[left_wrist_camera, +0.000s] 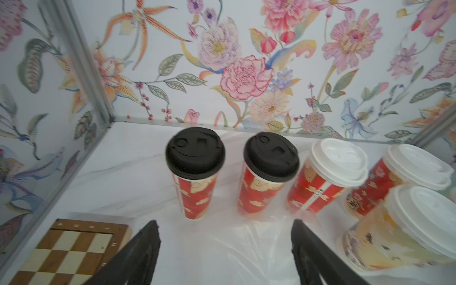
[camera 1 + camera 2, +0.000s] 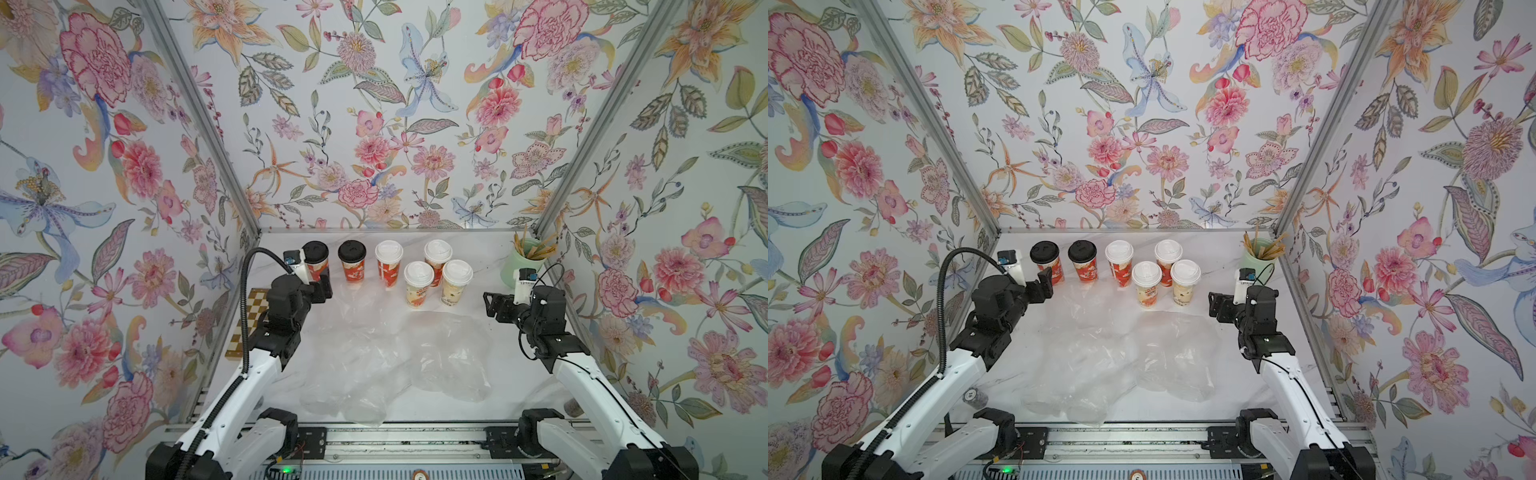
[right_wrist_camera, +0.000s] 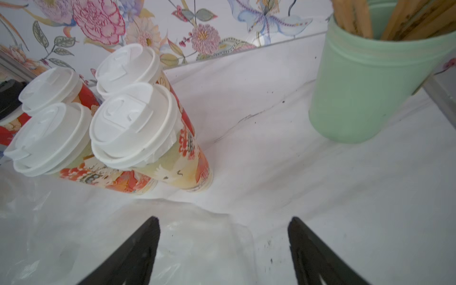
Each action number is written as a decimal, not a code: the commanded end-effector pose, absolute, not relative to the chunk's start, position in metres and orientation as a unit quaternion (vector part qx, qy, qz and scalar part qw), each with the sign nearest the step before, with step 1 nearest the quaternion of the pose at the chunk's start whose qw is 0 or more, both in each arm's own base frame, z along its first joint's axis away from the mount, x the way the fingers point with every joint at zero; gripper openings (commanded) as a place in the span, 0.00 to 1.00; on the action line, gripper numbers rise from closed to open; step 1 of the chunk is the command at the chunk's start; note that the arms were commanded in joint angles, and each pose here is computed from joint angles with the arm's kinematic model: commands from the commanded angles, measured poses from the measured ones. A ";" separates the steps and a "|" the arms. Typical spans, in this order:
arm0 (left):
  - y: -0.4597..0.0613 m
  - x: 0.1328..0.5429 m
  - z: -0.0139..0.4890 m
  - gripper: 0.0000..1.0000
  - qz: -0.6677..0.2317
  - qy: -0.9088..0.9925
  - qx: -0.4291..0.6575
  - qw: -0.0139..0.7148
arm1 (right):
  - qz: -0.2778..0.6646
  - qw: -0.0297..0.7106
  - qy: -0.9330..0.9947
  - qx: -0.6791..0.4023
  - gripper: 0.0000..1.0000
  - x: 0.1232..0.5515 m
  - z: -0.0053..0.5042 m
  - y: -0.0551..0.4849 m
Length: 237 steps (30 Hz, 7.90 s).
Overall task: Pack milk tea into plastic carrier bags
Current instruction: Adjust the plastic carrier bag at the center of the board.
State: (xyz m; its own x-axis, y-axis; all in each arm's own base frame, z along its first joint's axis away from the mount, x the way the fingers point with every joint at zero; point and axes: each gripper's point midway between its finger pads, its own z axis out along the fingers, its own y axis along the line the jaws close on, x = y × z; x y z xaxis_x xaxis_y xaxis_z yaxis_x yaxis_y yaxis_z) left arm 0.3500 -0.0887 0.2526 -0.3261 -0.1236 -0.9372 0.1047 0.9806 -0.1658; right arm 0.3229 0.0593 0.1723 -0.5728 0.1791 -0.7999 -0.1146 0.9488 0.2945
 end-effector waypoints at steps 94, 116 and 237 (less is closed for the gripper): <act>-0.297 0.145 0.356 0.83 -0.377 0.616 0.555 0.412 | 0.311 0.594 0.492 -0.555 0.00 0.106 0.321 0.182; -0.272 0.140 0.328 0.61 -0.318 0.646 0.583 0.377 | 0.335 0.583 0.496 -0.549 0.00 0.105 0.331 0.184; -0.380 0.168 0.248 0.00 -0.405 0.827 0.209 0.330 | 0.322 0.220 0.913 -0.118 0.39 0.232 0.243 0.160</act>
